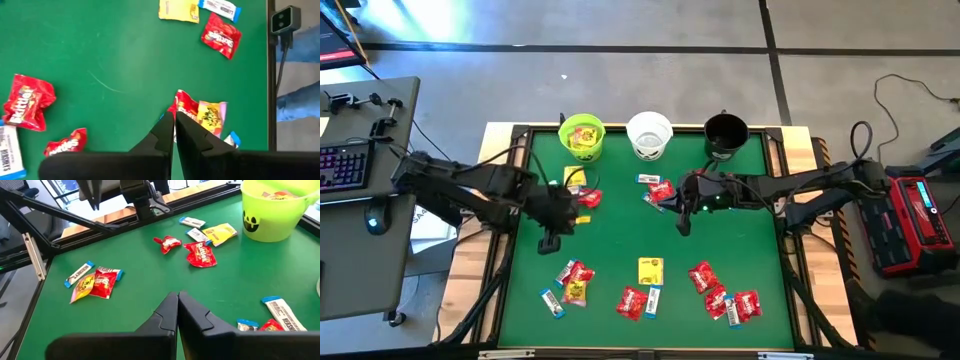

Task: Sort candy by brand, put in halloween buckets
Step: Put the yellow candy into the green bucket

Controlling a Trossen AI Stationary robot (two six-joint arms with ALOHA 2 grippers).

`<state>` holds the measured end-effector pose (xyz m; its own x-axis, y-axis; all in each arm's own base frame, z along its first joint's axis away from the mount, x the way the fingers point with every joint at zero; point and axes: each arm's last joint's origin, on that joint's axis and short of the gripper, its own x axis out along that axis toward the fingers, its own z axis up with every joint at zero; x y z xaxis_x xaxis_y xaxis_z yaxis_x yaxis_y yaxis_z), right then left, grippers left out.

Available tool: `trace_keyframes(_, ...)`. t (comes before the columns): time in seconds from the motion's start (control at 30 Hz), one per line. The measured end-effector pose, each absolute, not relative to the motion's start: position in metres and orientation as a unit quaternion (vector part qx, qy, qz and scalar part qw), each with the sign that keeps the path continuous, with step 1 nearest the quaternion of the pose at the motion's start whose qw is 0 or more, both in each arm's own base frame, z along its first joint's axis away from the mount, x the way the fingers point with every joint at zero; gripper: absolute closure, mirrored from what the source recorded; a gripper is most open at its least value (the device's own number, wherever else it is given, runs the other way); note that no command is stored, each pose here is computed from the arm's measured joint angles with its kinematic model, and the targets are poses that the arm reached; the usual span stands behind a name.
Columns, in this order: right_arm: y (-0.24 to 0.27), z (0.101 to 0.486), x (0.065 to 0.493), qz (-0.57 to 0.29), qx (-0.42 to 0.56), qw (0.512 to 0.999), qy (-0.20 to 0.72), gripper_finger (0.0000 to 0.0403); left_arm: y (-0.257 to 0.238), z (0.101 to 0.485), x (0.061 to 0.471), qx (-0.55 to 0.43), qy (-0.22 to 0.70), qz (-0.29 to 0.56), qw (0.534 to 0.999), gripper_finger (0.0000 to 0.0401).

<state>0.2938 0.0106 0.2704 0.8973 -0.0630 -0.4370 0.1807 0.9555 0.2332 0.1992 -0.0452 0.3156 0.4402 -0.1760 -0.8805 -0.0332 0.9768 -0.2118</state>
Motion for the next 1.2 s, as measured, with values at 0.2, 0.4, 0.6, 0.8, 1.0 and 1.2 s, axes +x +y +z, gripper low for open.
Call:
trace_keyframes(0.2,0.011,0.27,0.294,-0.064,0.139,0.964,0.218,0.0403,-0.06,0.318,0.2,-0.1,0.507,-0.041,0.855,0.04)
trace_keyframes(0.4,0.011,0.27,0.294,-0.064,0.136,0.964,0.218,0.0403,-0.074,0.318,0.196,-0.099,0.505,-0.054,0.856,0.0401)
trace_keyframes(0.6,0.011,0.27,0.294,-0.064,0.135,0.964,0.218,0.0403,-0.084,0.313,0.194,-0.11,0.505,-0.052,0.855,0.0401)
trace_keyframes(0.8,0.011,0.27,0.294,-0.064,0.135,0.964,0.218,0.0403,-0.097,0.281,0.194,-0.134,0.517,-0.076,0.842,0.0401)
trace_keyframes(1.0,0.011,0.27,0.294,-0.064,0.135,0.964,0.218,0.0403,-0.112,0.257,0.189,-0.157,0.536,-0.106,0.823,0.0396)
trace_keyframes(1.2,0.011,0.27,0.294,-0.064,0.135,0.964,0.218,0.0403,-0.124,0.228,0.189,-0.157,0.563,-0.094,0.806,0.0355)
